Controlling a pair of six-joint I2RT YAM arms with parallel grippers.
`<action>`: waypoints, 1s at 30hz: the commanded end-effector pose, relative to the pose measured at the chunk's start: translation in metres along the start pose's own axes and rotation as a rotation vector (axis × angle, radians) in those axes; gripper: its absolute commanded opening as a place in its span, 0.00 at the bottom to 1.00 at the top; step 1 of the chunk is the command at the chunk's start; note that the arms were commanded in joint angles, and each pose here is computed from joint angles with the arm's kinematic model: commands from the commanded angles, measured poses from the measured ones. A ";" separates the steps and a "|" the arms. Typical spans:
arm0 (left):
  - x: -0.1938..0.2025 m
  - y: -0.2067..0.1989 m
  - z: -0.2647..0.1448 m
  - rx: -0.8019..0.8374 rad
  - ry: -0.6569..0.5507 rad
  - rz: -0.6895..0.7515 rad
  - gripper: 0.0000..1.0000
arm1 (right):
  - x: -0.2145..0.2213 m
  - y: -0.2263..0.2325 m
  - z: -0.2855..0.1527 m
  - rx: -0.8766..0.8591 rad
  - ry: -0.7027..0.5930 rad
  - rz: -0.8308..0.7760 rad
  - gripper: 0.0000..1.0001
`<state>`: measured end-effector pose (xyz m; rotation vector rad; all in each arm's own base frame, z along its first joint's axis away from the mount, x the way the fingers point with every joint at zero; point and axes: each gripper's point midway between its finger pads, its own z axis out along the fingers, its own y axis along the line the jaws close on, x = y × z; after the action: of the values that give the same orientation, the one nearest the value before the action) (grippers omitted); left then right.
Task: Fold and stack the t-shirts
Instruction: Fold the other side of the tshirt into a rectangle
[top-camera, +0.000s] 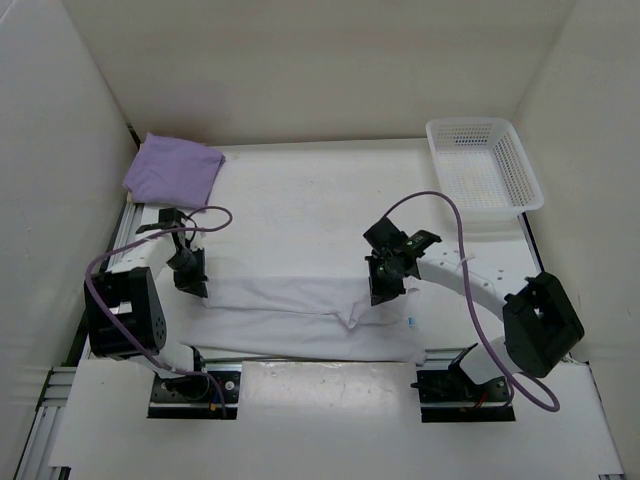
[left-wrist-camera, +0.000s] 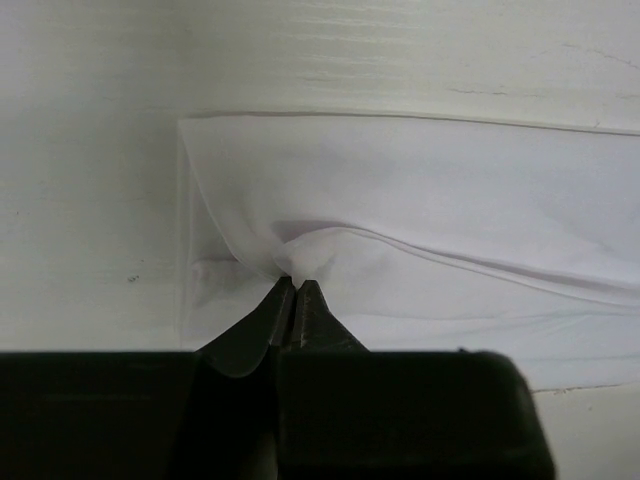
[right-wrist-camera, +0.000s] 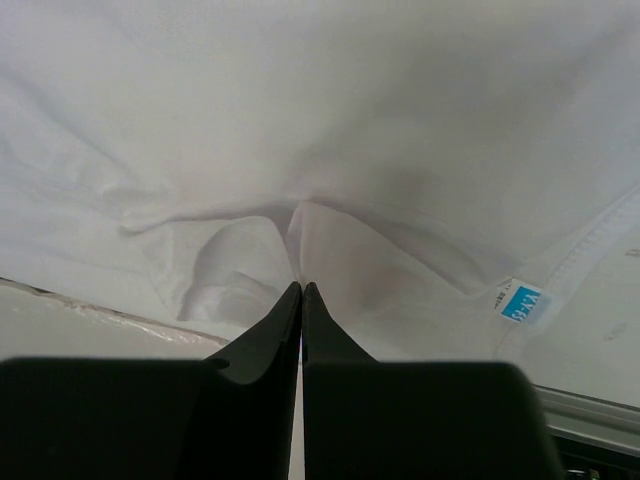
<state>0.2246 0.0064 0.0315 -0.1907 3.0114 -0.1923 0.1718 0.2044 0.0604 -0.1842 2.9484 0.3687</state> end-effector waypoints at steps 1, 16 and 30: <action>-0.020 0.001 -0.016 -0.019 -0.086 0.013 0.10 | -0.023 0.006 -0.026 -0.009 -0.076 -0.033 0.00; -0.118 0.010 -0.065 -0.040 -0.184 -0.015 0.10 | -0.118 -0.019 -0.076 0.050 -0.268 -0.001 0.00; -0.013 0.032 -0.029 -0.109 0.004 -0.078 0.10 | -0.003 -0.033 -0.049 -0.049 -0.144 0.138 0.00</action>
<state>0.2319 0.0340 0.0492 -0.3089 3.0714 -0.1087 0.1855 0.1543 0.1113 -0.0042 2.7797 0.4084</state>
